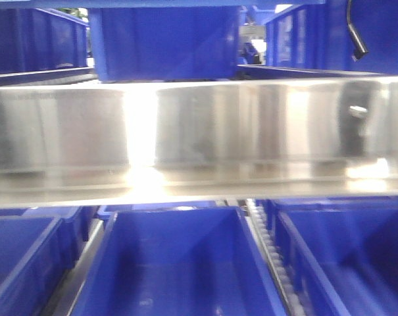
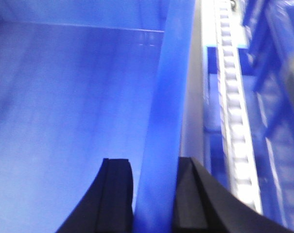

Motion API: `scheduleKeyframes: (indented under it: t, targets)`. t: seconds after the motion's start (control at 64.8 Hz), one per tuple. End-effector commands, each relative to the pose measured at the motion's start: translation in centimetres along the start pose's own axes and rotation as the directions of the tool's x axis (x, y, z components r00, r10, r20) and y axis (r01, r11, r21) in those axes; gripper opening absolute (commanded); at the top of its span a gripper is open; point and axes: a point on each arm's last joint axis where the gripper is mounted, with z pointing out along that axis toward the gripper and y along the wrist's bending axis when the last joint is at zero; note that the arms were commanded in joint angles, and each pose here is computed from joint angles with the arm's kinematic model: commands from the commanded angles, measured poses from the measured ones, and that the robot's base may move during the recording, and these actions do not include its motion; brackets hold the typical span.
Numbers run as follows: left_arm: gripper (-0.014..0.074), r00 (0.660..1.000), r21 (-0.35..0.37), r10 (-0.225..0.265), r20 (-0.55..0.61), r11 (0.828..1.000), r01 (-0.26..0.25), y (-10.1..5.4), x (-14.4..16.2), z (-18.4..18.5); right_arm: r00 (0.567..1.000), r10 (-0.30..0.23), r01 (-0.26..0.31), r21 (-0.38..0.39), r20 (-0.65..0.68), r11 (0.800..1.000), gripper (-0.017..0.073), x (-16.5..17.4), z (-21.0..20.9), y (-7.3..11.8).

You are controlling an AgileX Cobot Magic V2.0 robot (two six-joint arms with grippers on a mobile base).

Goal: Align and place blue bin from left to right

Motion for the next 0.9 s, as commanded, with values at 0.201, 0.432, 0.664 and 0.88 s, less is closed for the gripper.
scheduleKeyframes:
  t: [0.201,0.432,0.664,0.88]
  targets:
    - [-0.0111,0.993,0.040,0.002,0.117,0.999,-0.007,-0.43,-0.95,-1.72,0.989,-0.024,0.026,-0.014,0.149,1.000,-0.0151,-1.43,-1.64,-0.03]
    - [-0.0111,0.993,0.029,0.007,0.119,1.000,-0.010,-0.33,-0.97,-1.72,0.989,-0.024,0.026,-0.014,0.149,1.000,-0.0151,-1.43,-1.64,-0.03]
    - [-0.0111,0.993,0.029,0.007,0.119,1.000,-0.010,-0.33,-0.97,-1.72,0.989,-0.024,0.026,-0.014,0.149,1.000,-0.0151,-1.43,-1.64,-0.03]
    - [-0.0111,0.993,0.029,0.007,0.119,1.000,-0.010,-0.33,-0.97,-1.72,0.989,-0.024,0.026,-0.014,0.149,1.000,-0.0151,-1.44,-1.55,-0.01]
